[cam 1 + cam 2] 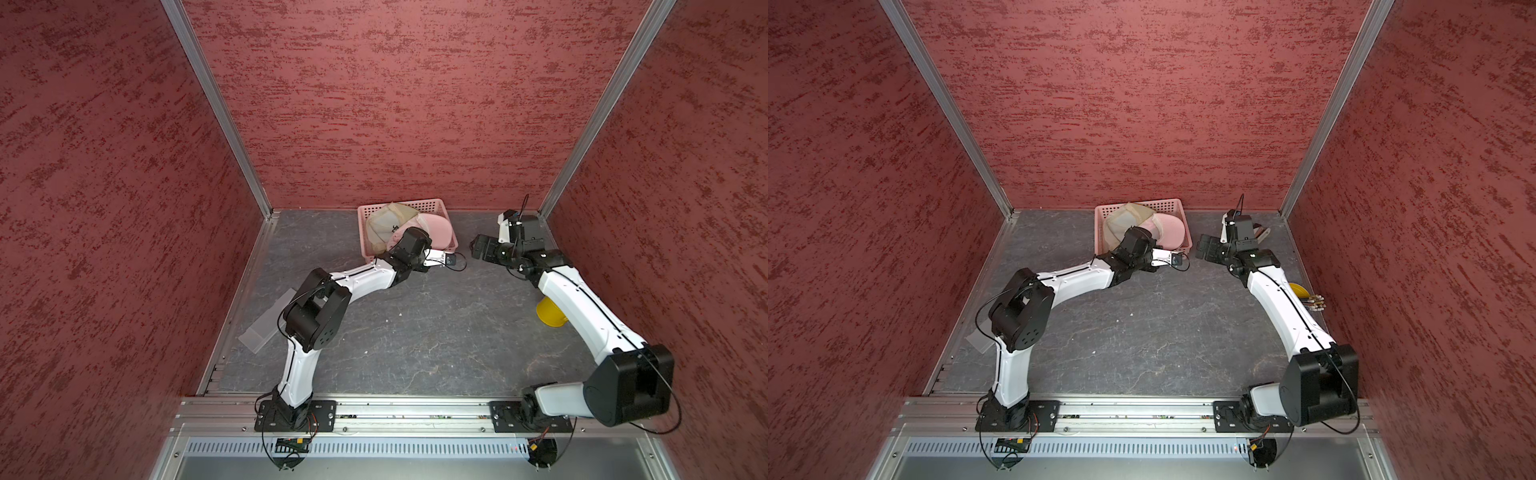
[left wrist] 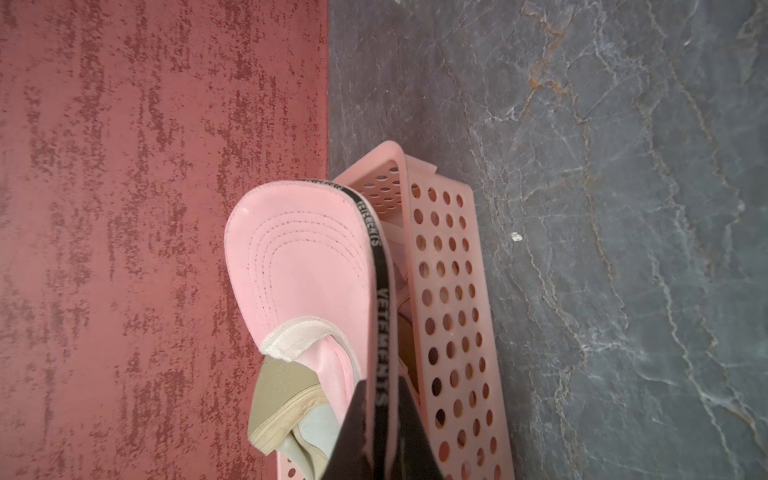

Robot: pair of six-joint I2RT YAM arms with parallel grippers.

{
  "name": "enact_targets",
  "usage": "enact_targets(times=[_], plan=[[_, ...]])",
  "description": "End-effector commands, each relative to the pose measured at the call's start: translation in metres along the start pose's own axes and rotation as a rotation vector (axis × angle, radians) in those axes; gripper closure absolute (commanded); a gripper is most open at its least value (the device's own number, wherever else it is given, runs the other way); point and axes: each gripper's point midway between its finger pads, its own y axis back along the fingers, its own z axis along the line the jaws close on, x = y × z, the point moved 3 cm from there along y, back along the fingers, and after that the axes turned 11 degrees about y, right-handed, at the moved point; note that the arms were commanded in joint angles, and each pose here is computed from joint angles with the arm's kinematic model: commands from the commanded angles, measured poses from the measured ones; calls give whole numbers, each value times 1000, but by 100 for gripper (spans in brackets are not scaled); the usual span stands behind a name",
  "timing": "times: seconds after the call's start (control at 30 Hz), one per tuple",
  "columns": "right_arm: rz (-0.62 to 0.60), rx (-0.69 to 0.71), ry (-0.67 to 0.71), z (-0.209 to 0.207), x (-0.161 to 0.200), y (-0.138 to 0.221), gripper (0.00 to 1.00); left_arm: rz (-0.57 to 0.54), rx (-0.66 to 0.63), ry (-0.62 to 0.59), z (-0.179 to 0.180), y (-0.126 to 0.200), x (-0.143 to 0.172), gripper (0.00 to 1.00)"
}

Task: Turn the baseball cap inside out
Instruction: Pick up the baseball cap from the basket, then turn over the baseball cap.

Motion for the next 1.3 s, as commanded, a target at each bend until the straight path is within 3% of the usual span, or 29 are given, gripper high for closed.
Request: enact_targets(times=[0.0,0.2,0.43,0.53,0.63,0.87,1.0,1.13,1.2,1.27], plan=[[-6,12,24,-4,-1,-2,1,-106,-257,37,68,32,-28,100],[-27,-4,38,0,-9,4,1,-174,-342,204,120,86,-39,100],[-69,-143,-13,23,-18,-2,3,-369,-352,604,153,176,-45,100],[-94,-258,21,58,-22,-5,5,-476,-289,788,153,209,-42,100],[-150,-361,30,93,-29,1,5,-538,-266,896,143,225,-37,100],[-193,-591,-18,156,-17,5,9,-580,-277,1153,113,232,2,100],[-133,-604,-97,159,-1,-19,11,-668,-281,1204,102,246,11,100],[-77,-649,-147,166,11,-39,16,-672,-276,1207,94,254,17,100],[-48,-691,-155,176,17,-47,30,-679,-282,1206,92,258,18,100],[-32,-719,-148,187,22,-51,38,-676,-291,1209,91,261,20,100]])
